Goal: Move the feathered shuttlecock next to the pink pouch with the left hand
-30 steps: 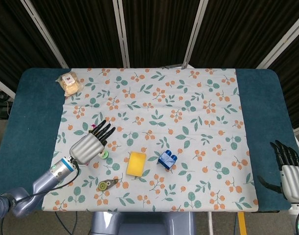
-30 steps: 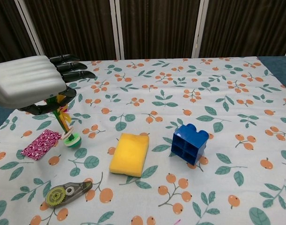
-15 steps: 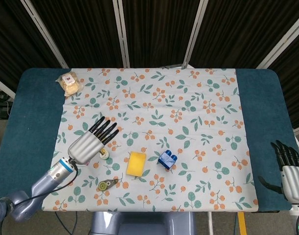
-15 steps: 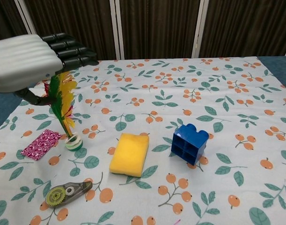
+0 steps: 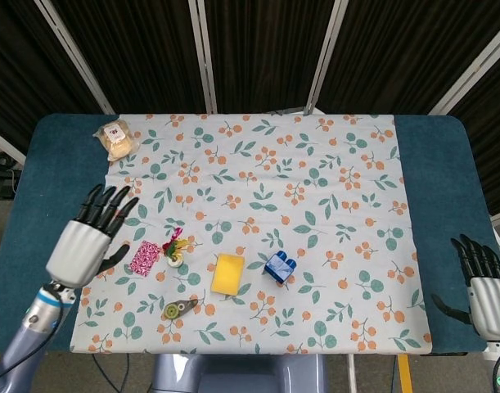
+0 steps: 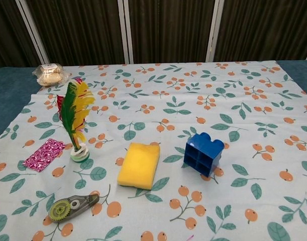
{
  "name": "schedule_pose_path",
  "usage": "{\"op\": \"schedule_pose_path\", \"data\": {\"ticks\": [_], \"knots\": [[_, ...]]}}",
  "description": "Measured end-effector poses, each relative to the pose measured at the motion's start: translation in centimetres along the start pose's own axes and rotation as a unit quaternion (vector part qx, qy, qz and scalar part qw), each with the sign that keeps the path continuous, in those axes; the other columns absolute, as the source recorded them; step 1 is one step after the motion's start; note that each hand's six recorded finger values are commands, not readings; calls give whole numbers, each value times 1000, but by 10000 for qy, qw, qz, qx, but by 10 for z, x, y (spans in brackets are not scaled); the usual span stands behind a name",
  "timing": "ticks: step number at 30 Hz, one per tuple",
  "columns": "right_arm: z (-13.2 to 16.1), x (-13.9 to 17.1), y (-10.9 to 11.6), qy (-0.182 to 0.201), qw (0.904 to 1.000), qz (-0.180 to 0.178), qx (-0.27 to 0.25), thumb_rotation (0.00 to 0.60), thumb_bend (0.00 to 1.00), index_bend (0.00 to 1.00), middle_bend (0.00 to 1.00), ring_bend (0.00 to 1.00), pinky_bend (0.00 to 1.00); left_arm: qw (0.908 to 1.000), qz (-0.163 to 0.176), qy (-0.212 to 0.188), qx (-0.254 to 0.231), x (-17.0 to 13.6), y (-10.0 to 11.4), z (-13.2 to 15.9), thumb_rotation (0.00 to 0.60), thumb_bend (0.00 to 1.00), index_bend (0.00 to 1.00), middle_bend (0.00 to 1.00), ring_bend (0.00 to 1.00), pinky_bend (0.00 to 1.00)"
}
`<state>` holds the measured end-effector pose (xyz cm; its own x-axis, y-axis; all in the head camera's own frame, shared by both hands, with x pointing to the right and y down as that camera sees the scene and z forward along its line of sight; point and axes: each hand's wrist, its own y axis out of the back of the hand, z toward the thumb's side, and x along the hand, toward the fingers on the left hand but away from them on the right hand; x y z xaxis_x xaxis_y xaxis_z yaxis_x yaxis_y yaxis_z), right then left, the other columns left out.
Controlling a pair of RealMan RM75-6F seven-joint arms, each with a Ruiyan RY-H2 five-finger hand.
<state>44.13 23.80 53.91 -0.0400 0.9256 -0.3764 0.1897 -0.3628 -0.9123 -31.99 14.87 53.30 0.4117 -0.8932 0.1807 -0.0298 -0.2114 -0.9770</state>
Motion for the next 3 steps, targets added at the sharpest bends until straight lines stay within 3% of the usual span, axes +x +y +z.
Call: {"op": "schedule_pose_path", "data": {"ticks": [3], "knots": [[1,0,0,23,10000,-5,54,600,100,53,0,0,0,9991,-36,391,-143,-28,4,-18,600,249,0,0,0,0]]}}
